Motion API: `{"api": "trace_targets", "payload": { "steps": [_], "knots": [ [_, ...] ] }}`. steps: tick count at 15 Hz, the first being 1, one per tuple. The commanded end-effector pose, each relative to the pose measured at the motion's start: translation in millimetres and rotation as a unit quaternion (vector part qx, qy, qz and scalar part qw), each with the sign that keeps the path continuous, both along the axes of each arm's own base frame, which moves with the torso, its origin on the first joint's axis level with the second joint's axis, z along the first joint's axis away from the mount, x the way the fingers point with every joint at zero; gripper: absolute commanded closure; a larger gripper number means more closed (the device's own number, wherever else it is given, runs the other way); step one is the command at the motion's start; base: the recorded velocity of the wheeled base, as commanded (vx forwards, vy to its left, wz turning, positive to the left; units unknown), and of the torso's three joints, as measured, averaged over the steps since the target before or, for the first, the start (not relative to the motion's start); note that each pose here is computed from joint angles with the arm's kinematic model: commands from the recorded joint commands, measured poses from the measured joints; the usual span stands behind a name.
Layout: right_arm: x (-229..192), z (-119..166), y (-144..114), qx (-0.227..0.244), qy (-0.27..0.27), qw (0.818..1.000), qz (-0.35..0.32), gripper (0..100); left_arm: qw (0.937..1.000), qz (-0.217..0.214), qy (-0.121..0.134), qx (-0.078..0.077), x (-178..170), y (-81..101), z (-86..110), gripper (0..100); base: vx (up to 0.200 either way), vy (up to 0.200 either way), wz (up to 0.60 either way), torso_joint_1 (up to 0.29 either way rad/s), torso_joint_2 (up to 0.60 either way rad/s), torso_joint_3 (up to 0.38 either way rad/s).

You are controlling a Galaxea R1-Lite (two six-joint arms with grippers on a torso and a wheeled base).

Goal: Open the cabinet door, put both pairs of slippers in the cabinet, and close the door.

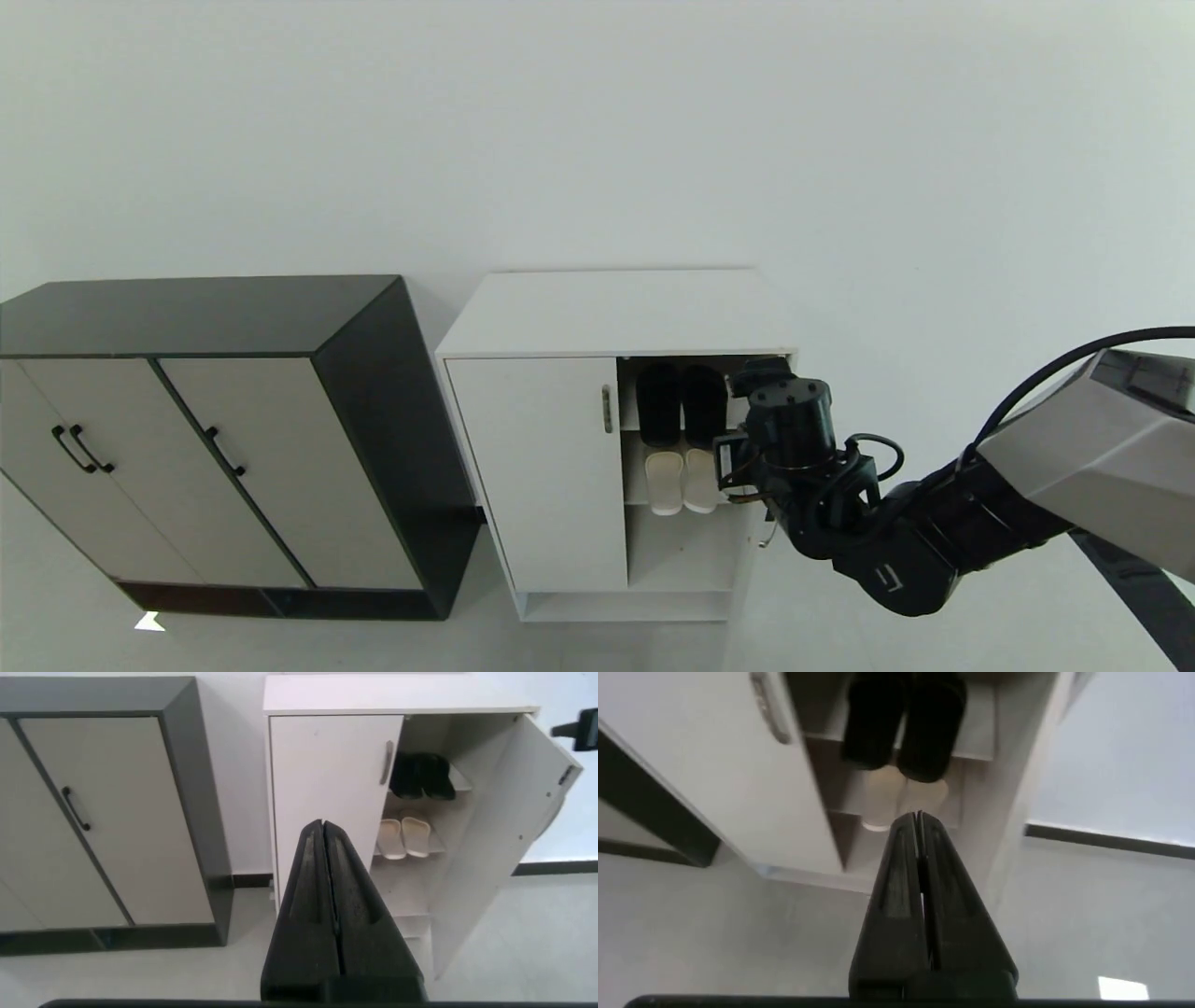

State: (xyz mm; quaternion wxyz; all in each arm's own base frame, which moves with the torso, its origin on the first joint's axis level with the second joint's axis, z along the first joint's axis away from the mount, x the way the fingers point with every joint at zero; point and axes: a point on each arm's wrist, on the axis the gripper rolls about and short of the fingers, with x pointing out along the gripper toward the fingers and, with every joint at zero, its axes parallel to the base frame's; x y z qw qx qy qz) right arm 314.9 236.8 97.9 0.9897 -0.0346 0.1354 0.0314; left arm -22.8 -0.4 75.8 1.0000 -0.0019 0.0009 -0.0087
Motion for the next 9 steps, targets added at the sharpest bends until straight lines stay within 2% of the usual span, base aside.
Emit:
{"api": "trace_targets", "payload": {
  "steps": [1, 4, 9],
  "knots": [
    [5.0, 3.8, -10.0, -0.014, -0.007, 1.000, -0.026, 100, 1.0000, 0.000, 0.000, 0.000, 0.0, 0.0, 0.0, 100, 0.000, 0.000, 0.00, 0.000, 0.00, 0.000],
    [8.8, 6.9, -26.2, -0.034, -0.004, 0.998, -0.051, 100, 1.0000, 0.000, -0.001, -0.001, 0.0, 0.0, 0.1, 100, 0.000, 0.000, 0.00, 0.000, 0.00, 0.000],
    [3.9, -11.5, -35.8, -0.078, 0.052, 0.994, -0.051, 100, 1.0000, 0.000, -0.001, -0.001, 0.0, 0.0, 0.1, 100, 0.000, 0.000, 0.00, 0.000, 0.00, 0.000]
  ]
}}
